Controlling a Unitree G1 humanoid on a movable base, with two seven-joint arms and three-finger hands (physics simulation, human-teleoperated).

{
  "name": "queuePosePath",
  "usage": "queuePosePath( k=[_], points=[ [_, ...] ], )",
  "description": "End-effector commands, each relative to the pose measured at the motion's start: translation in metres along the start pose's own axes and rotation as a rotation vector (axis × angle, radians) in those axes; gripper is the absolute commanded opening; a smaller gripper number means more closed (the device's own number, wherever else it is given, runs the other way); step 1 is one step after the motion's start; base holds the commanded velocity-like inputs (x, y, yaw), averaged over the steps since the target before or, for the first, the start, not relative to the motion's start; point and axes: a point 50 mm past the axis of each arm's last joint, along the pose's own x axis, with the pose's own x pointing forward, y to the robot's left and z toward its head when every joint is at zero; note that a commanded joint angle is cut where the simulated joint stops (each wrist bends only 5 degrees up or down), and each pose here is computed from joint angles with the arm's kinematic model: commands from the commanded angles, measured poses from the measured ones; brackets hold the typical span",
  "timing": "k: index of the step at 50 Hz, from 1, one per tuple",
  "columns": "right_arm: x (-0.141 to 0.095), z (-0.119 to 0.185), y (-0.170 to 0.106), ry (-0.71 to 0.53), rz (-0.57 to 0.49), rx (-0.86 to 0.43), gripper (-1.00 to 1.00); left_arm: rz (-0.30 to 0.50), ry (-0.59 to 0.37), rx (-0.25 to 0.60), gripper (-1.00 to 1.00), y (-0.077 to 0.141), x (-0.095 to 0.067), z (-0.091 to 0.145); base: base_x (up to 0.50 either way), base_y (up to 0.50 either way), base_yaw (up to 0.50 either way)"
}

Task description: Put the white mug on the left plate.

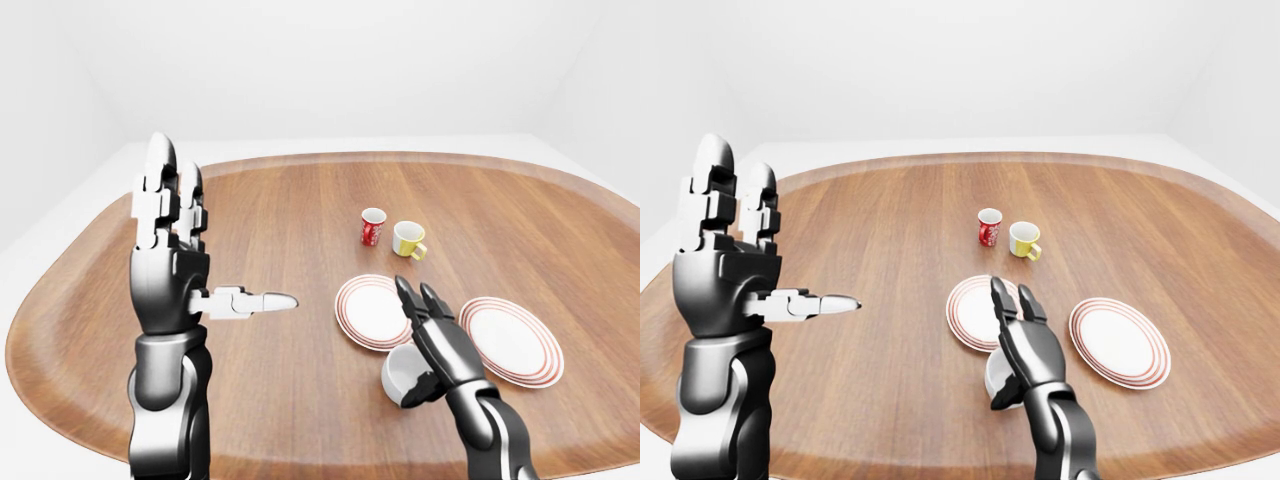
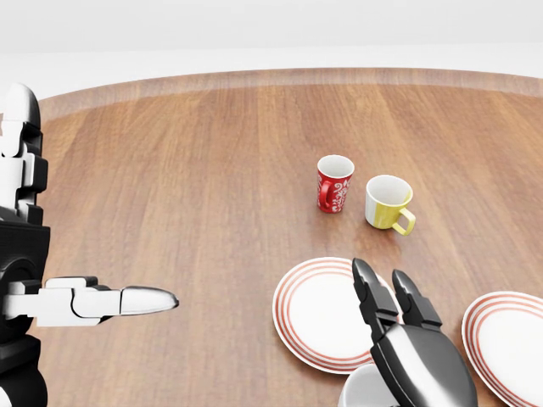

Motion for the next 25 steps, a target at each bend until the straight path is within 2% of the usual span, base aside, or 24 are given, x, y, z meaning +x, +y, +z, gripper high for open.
queuePosePath(
  k=[1,8,25],
  points=[
    [-0.0007,-0.0026,0.0038,0.011,0.019,0.003,1.00,-0.001,0.002,0.000,1.00,-0.0001,-0.0001,-0.0004,0.00,0.00,0.00],
    [-0.0007,-0.0037,0.0095,0.013,0.033,0.011,1.00,0.001,0.000,0.000,1.00,0.0004,0.0000,0.0001,0.00,0.00,0.00],
    [0.0038,-0.0086,0.0030,0.029,0.040,0.000,1.00,-0.002,0.003,-0.001,1.00,-0.0007,-0.0003,-0.0005,0.00,0.00,0.00]
  ],
)
